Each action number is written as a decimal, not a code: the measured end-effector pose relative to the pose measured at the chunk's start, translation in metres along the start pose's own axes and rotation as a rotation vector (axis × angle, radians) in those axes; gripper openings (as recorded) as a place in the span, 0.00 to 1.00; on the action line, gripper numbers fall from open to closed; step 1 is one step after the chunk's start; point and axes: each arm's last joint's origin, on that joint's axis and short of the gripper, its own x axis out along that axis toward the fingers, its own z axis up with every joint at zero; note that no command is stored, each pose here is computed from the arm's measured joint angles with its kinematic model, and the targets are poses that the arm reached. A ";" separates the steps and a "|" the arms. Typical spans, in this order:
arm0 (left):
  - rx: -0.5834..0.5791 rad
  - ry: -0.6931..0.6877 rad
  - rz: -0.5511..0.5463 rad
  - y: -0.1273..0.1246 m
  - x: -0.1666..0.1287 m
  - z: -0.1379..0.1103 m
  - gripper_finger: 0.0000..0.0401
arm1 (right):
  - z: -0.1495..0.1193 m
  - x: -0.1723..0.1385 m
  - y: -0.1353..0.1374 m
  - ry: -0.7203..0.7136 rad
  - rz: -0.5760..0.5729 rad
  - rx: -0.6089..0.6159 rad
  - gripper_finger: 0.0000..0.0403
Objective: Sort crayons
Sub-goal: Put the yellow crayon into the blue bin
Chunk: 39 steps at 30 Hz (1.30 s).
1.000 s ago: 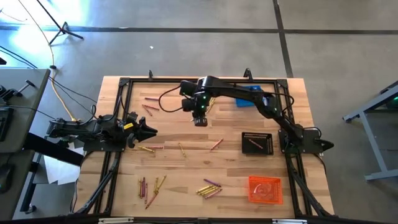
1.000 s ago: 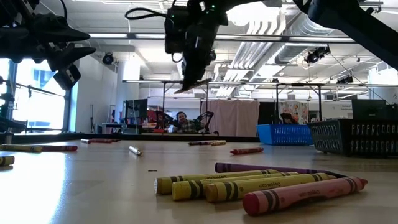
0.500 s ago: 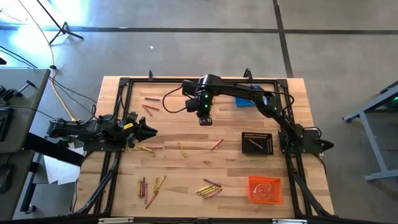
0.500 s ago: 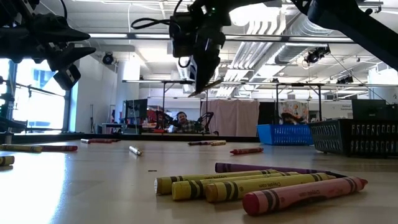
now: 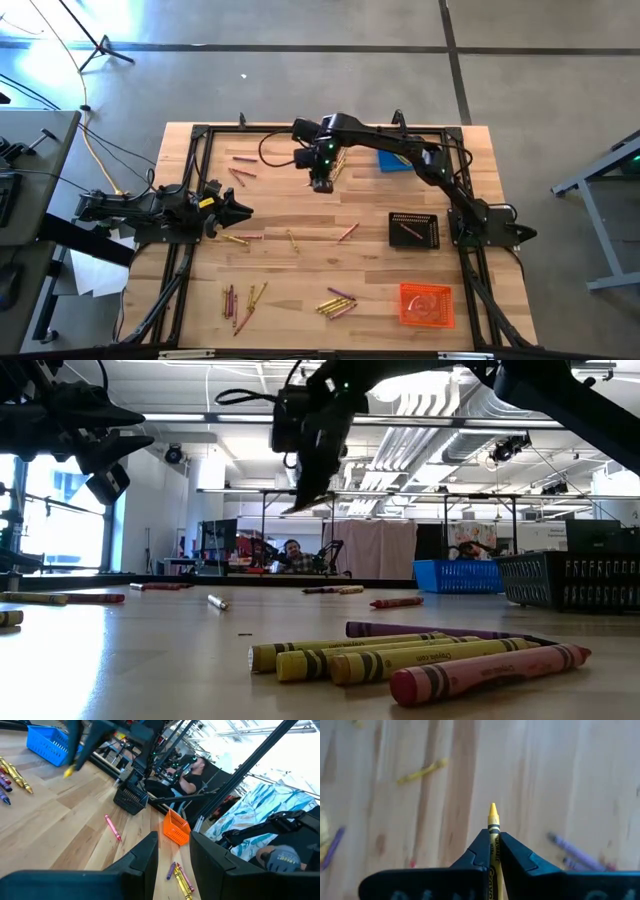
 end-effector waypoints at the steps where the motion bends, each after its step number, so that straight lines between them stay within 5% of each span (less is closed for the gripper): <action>1: 0.000 0.000 0.000 0.000 0.000 0.000 0.25 | 0.000 0.007 -0.002 -0.014 -0.005 0.012 0.03; 8: 0.000 0.000 0.000 0.000 0.000 0.000 0.25 | -0.021 0.048 -0.016 -0.039 -0.016 0.109 0.03; 18: 0.000 0.000 0.000 0.000 0.000 0.000 0.25 | -0.089 0.006 0.003 -0.210 -0.106 0.190 0.03; 28: 0.000 0.000 0.000 0.000 0.000 0.000 0.25 | -0.189 -0.043 0.007 -0.201 -0.507 0.452 0.03; 39: 0.000 0.000 0.000 0.000 0.000 0.000 0.25 | -0.238 -0.061 -0.014 -0.157 -0.801 0.676 0.03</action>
